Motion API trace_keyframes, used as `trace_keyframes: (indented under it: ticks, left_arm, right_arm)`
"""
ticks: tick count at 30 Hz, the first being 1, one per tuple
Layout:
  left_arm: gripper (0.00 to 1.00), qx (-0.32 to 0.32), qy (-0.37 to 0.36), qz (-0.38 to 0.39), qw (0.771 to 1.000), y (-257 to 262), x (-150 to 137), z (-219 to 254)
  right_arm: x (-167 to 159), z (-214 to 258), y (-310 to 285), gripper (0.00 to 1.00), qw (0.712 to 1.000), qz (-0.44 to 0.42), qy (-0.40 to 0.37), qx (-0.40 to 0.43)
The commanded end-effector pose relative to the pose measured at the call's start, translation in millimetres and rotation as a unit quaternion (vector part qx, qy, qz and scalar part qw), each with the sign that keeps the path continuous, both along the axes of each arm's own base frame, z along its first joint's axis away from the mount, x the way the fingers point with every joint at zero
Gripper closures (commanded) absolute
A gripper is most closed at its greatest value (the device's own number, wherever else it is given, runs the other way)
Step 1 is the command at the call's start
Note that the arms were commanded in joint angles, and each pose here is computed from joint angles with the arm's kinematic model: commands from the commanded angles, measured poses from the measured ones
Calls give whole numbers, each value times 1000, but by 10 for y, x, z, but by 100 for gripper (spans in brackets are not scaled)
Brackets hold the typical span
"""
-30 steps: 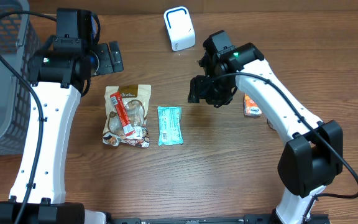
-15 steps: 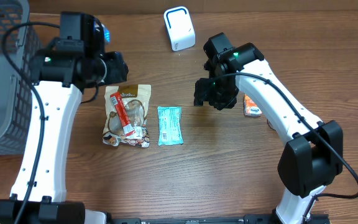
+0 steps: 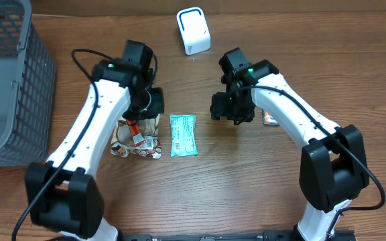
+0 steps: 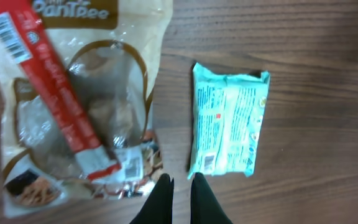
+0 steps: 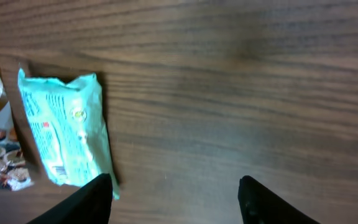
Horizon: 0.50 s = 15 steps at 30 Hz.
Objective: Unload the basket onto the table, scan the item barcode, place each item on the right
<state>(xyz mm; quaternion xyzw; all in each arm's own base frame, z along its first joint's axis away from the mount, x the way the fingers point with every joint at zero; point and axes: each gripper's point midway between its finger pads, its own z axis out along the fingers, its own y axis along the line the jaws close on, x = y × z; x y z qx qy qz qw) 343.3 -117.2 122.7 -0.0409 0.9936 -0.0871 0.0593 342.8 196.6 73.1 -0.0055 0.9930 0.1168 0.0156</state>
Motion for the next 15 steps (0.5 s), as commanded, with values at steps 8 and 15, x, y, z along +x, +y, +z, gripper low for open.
trace_keyframes:
  ticks: [8,15]
  left_arm:
    - [96,35,50,-22,998,-193,2,-562]
    - [96,48,69,-24,996,-196,17,-794]
  right_arm:
    - [29,-10,-36,37,1000,-9,-7,2]
    - [36,-18,-149,37,1000,-23,2,-2]
